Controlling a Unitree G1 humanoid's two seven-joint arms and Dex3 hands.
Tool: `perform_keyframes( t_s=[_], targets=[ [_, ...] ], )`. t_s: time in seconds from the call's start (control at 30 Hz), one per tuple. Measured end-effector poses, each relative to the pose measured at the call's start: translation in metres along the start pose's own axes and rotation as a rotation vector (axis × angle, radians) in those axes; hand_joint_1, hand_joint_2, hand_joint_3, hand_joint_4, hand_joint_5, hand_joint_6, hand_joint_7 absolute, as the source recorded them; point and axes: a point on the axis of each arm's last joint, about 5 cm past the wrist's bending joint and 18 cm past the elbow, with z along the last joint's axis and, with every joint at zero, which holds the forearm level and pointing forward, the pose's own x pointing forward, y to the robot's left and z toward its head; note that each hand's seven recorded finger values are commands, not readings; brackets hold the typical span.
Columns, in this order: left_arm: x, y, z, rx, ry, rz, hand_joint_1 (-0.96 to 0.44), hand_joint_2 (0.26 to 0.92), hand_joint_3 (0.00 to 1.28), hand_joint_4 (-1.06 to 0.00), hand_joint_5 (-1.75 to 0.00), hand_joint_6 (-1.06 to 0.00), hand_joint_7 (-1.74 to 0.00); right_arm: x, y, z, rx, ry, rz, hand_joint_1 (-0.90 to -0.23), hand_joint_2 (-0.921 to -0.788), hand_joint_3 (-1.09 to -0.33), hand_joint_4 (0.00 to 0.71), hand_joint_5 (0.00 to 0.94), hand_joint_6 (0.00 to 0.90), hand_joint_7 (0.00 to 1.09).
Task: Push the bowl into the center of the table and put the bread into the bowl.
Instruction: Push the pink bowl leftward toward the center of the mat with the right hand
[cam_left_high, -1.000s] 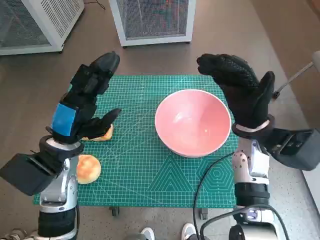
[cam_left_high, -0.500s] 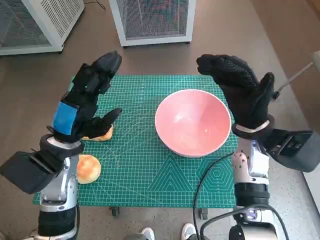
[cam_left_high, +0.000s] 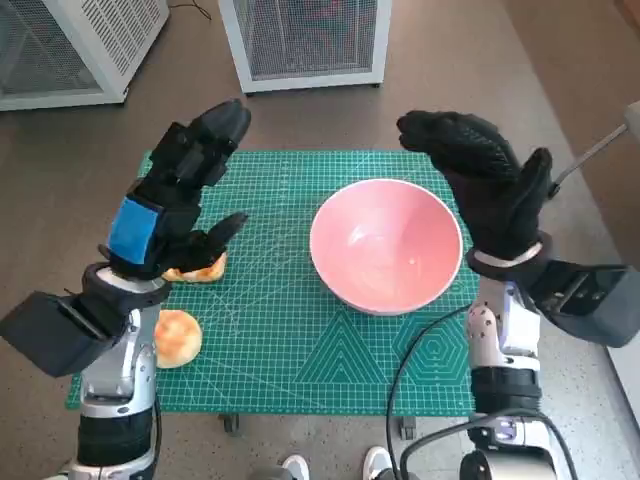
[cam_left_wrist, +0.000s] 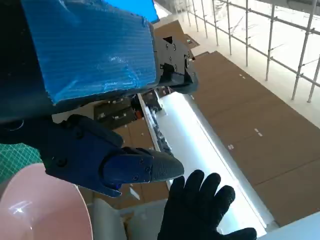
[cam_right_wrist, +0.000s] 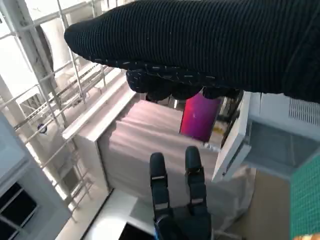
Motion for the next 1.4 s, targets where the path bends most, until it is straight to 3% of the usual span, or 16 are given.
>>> perform_keyframes(
  t_s=[0.3, 0.53, 0.73, 0.97, 1.4],
  targets=[
    [0.000, 0.000, 0.000, -0.005, 0.002, 0.000, -0.56, 0.921, 0.36, -0.28, 0.00, -0.14, -0.47, -0.0159, -0.027, -0.009, -0.137, 0.130, -0.213, -0.589, -0.921, -0.622, 0.232, 0.003, 0.380, 0.01],
    [0.000, -0.001, 0.000, -0.011, 0.002, 0.001, -0.56, 0.921, 0.36, -0.28, 0.00, -0.14, -0.46, -0.0340, -0.040, -0.020, -0.179, 0.305, -0.437, -0.571, -0.921, -0.646, 0.256, 0.012, 0.381, 0.01],
    [0.000, -0.001, -0.001, -0.013, 0.001, 0.006, -0.56, 0.921, 0.36, -0.28, 0.00, -0.14, -0.46, -0.0521, -0.041, -0.029, -0.193, 0.462, -0.580, -0.554, -0.921, -0.695, 0.268, 0.011, 0.383, 0.01],
    [0.001, -0.002, -0.001, -0.016, -0.006, 0.009, -0.56, 0.921, 0.36, -0.28, 0.00, -0.14, -0.46, -0.0606, -0.036, -0.037, -0.191, 0.580, -0.630, -0.535, -0.921, -0.765, 0.250, 0.002, 0.388, 0.01],
    [-0.003, -0.003, -0.001, -0.014, -0.002, 0.023, -0.57, 0.921, 0.36, -0.27, 0.00, -0.13, -0.46, -0.0720, -0.005, -0.062, -0.078, 0.772, -0.623, -0.531, -0.921, -0.764, 0.248, 0.004, 0.405, 0.02]
  ],
)
